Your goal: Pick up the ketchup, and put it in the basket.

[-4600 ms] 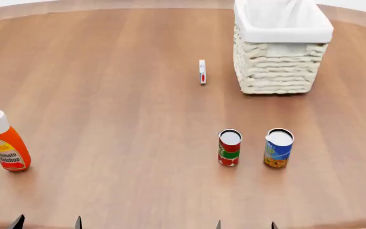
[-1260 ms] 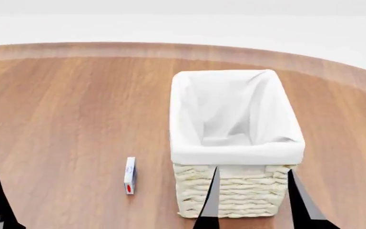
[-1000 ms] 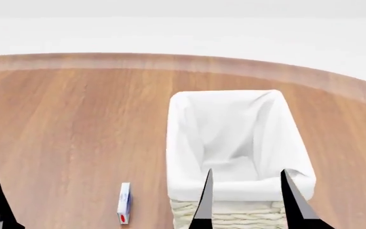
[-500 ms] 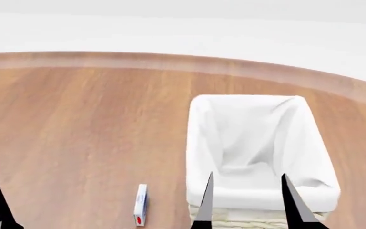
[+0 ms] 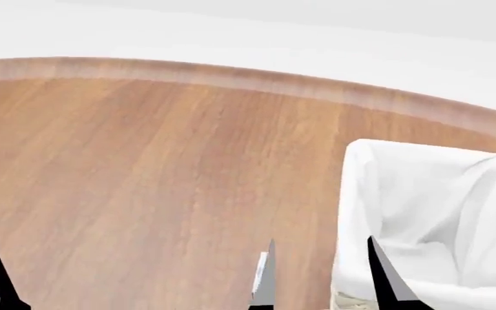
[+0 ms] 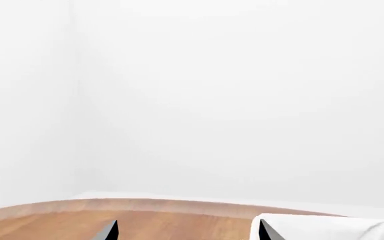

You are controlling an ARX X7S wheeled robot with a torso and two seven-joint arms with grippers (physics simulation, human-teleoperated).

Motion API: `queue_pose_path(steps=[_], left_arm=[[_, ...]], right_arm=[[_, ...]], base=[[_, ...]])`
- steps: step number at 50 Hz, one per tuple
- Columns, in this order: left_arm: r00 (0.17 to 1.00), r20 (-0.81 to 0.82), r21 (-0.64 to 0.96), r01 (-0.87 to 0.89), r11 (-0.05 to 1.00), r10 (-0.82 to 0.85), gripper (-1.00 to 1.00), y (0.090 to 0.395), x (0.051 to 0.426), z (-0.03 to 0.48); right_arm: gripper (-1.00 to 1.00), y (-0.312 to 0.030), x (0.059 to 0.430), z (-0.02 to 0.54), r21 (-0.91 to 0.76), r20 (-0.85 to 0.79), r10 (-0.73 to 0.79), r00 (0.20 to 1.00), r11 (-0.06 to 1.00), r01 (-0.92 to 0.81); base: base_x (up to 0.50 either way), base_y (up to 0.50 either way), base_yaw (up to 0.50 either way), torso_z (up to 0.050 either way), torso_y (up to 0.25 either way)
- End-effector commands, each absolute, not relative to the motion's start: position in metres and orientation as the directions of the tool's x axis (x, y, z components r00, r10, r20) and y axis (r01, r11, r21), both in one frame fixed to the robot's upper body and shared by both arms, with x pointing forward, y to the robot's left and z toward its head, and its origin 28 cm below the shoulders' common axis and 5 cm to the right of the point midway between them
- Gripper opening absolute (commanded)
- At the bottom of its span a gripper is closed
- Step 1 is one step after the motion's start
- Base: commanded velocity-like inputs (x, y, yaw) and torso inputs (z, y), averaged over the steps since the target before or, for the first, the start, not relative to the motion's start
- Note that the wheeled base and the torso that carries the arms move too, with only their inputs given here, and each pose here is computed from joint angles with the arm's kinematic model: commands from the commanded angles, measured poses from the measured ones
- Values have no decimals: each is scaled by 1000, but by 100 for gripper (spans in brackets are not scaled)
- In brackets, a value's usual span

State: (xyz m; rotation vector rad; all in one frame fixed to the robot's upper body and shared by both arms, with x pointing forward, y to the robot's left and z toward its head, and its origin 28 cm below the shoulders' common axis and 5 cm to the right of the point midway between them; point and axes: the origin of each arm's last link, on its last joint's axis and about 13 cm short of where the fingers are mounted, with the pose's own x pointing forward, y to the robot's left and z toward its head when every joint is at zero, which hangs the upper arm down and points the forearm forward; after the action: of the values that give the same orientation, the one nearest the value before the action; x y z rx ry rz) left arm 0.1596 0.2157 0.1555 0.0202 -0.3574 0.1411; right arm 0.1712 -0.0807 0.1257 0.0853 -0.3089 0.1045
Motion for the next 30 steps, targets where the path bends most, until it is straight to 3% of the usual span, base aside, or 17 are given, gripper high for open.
queue_pose_path(steps=[1, 7, 30], left_arm=[[932, 340, -27, -127, 992, 128, 100, 217, 165, 153], [934, 328, -46, -134, 990, 142, 100, 218, 165, 154], [938, 321, -37, -121, 992, 127, 100, 218, 164, 154]], right_arm=[[100, -83, 174, 124, 60, 315, 100, 944, 990, -125], [100, -81, 173, 125, 110, 326, 142, 935, 976, -186], [100, -83, 175, 123, 117, 312, 112, 944, 981, -155]], base=[[0, 0, 500, 0, 0], [0, 0, 256, 0, 0], [0, 0, 0, 50, 0]])
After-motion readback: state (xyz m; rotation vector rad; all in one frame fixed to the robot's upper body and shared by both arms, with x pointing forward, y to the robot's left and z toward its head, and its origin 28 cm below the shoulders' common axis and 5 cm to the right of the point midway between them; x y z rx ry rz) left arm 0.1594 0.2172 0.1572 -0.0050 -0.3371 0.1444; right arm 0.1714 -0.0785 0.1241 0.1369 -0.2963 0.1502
